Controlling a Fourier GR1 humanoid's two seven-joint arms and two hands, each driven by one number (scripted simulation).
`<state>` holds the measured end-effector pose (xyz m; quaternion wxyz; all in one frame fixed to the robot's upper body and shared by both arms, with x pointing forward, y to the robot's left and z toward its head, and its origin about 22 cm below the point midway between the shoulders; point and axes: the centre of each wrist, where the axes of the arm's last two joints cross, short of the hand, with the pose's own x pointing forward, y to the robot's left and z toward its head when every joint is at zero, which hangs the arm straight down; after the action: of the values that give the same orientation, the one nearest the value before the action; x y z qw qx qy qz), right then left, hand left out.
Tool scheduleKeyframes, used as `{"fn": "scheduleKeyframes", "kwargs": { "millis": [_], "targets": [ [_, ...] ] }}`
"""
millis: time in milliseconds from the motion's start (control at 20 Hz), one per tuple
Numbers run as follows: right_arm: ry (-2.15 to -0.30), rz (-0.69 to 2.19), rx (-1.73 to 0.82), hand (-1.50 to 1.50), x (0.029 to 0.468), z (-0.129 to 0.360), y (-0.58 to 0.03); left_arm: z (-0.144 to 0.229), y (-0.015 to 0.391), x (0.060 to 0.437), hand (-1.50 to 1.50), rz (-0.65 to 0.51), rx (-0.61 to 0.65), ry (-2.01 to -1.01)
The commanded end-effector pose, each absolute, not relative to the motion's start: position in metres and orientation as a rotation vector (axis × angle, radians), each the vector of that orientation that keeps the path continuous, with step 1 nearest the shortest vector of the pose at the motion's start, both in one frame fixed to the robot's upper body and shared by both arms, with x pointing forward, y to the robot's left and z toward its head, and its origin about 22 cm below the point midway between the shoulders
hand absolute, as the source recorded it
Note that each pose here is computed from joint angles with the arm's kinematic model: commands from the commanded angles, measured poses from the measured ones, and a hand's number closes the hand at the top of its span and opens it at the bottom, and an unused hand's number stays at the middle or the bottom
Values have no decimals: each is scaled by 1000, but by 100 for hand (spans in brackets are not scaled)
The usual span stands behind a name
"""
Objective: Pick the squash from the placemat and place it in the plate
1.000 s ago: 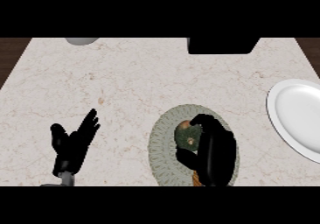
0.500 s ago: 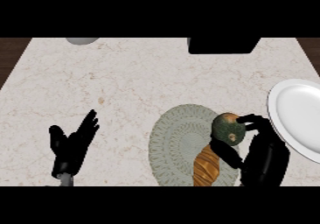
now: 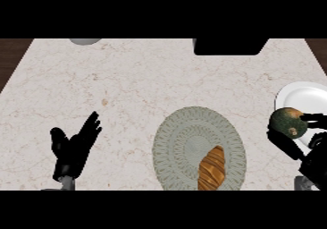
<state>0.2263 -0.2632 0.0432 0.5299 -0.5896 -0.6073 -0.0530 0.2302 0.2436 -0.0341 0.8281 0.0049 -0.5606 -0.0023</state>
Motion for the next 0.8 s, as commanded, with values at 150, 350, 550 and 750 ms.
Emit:
{"fn": "scheduleKeyframes", "kwargs": {
  "millis": [150, 350, 550, 750],
  "targets": [
    [-1415, -264, -1526, 150, 260, 52, -365, -38, 238, 235, 0, -8, 0, -1190],
    [-1423, -252, -1518, 150, 269, 37, -396, -36, 222, 237, 0, -11, -1, -1194],
    [-1413, -230, -1494, 150, 276, 17, -423, -32, 228, 233, 0, -24, -20, -1182],
    [-1200, -269, -1420, 150, 276, 17, -464, -31, 235, 236, 0, -27, -10, -1204]
  ]
}}
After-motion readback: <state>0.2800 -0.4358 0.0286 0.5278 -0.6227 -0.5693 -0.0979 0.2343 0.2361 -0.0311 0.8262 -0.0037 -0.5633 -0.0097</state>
